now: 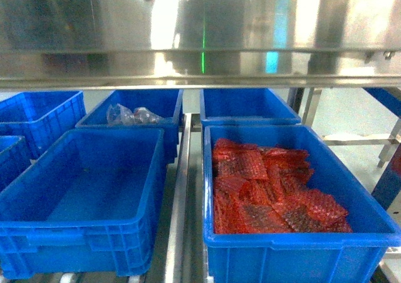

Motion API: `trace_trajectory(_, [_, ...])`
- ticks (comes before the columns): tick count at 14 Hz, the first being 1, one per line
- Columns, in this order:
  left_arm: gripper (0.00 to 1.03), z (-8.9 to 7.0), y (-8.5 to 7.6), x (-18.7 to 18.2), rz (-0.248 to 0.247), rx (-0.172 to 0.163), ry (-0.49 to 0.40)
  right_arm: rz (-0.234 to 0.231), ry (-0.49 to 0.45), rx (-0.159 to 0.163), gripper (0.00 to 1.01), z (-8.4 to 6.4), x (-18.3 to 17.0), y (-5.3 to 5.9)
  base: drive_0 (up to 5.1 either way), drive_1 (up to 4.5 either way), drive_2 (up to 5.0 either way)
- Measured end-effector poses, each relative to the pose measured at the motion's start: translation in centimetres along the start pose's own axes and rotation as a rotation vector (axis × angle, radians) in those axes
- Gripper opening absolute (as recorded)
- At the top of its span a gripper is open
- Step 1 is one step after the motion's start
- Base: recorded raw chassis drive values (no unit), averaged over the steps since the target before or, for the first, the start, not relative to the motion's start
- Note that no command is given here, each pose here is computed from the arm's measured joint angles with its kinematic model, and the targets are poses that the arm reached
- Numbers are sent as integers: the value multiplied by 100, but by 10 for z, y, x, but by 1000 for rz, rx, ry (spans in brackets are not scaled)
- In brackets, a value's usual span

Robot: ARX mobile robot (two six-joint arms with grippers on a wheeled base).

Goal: Pick blue part to blue bin on bottom shelf

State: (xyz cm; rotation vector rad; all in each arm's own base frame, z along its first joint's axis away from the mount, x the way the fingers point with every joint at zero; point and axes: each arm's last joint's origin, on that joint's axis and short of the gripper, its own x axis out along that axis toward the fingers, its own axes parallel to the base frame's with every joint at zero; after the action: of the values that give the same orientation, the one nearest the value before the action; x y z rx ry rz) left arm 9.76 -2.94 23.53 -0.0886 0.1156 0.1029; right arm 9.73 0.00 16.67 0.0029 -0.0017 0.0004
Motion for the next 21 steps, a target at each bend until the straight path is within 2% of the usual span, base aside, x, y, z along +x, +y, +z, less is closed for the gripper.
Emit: trace_trajectory(21, [43, -1, 0, 0, -2, 3, 5, 0, 0, 0, 98, 0, 0, 0, 0, 0, 0])
